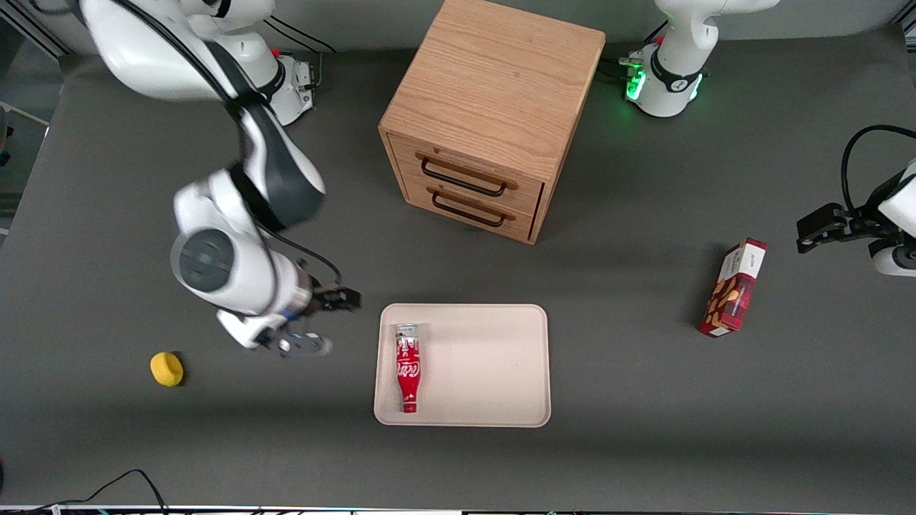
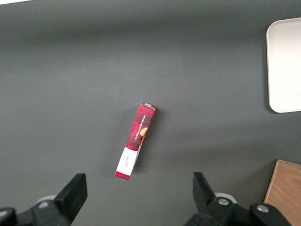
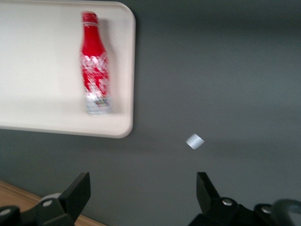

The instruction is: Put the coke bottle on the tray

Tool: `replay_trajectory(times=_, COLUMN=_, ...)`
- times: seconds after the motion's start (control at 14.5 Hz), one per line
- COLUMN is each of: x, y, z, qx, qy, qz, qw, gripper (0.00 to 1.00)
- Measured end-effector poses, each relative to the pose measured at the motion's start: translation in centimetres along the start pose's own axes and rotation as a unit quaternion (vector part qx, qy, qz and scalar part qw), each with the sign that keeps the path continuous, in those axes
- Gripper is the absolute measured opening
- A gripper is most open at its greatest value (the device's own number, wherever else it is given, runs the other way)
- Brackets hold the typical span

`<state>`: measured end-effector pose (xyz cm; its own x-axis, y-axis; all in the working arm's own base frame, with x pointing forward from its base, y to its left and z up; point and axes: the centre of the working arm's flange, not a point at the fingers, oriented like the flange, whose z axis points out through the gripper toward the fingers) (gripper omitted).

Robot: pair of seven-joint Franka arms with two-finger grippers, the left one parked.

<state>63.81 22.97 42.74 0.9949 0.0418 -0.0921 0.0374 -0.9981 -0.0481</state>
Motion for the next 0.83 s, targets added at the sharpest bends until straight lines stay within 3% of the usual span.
replay_trajectory(times=0.41, x=-11.8, y=9.1, z=-8.8, qx=-0.038, qy=-0.013, qz=-0.024, qw=0.9989, gripper=1.0)
replay_trajectory(times=0.69, x=-16.6, y=13.4, z=-14.8, qx=-0.037, qy=0.005, qz=0.008, qw=0.9993, gripper=1.0)
replay_trajectory(times=0.83, x=-17.7, y=15.3, z=-16.1, qx=-0.03, qy=0.004, qz=0.011, qw=0.9995, gripper=1.0)
